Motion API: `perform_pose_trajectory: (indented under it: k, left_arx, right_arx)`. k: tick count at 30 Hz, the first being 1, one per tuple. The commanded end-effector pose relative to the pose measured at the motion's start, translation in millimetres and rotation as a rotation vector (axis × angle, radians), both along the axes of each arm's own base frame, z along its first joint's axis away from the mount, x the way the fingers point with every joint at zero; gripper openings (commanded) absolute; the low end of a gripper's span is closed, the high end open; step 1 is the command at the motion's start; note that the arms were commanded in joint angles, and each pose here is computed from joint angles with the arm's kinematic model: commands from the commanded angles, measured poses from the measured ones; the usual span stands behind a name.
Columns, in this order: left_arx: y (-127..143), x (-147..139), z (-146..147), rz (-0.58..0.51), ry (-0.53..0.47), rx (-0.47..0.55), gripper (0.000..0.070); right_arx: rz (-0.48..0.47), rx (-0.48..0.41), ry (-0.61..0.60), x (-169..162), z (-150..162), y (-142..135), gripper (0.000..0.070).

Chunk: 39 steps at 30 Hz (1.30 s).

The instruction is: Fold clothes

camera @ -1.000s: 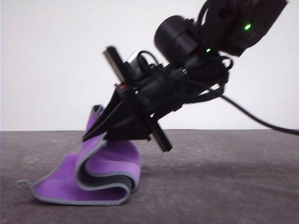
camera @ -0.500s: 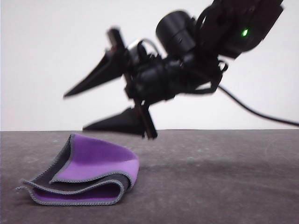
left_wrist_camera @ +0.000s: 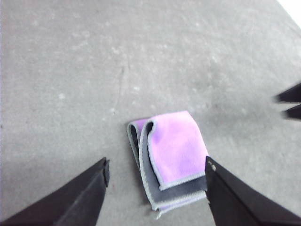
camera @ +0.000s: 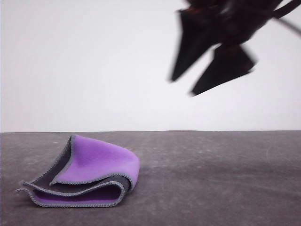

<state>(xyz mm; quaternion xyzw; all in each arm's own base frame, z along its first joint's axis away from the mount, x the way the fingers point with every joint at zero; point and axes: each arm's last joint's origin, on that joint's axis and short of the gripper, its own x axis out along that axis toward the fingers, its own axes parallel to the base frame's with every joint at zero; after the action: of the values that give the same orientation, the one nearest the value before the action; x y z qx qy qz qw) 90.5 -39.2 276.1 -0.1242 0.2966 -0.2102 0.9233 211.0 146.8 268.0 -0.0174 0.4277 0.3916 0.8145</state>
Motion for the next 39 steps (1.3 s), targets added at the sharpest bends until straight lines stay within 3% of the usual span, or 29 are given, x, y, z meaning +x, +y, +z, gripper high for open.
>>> perform_pose_trajectory:
  k: [1,7,16,24,30,31,32,34,39]
  left_arx:
    - [-1,2,3,0.009,-0.016,-0.009,0.0388]
    - [-3,9,3,0.033,-0.026,0.001,0.0389]
    - [-7,23,2,0.048,-0.019,0.013,0.0389]
    - [-12,35,-3,0.047,0.011,0.026,0.0389]
    - [-12,36,-3,0.045,0.015,0.029,0.0392]
    - [-12,36,-3,0.045,0.015,0.029,0.0368]
    - [-12,36,-3,0.046,0.015,0.028,0.0293]
    - [-12,36,-3,0.045,0.011,0.028,0.0001]
    - [-12,36,-3,0.047,0.015,0.028,0.0]
  right_arx:
    - [0.032,-0.033,-0.115,-4,10,-8,0.0318]
    - [-0.091,0.021,-0.25,-23,17,-47,0.0318]
    - [-0.286,0.109,-0.367,-56,-5,-91,0.0318]
    - [-0.383,0.148,-0.359,-72,-40,-101,0.0318]
    - [-0.389,0.161,-0.372,-70,-40,-101,0.0345]
    - [-0.389,0.166,-0.384,-70,-39,-101,0.0326]
    - [-0.39,0.167,-0.388,-70,-39,-101,0.0264]
    - [-0.391,0.167,-0.39,-70,-38,-101,0.0003]
    - [-0.39,0.167,-0.398,-70,-38,-101,0.0014]
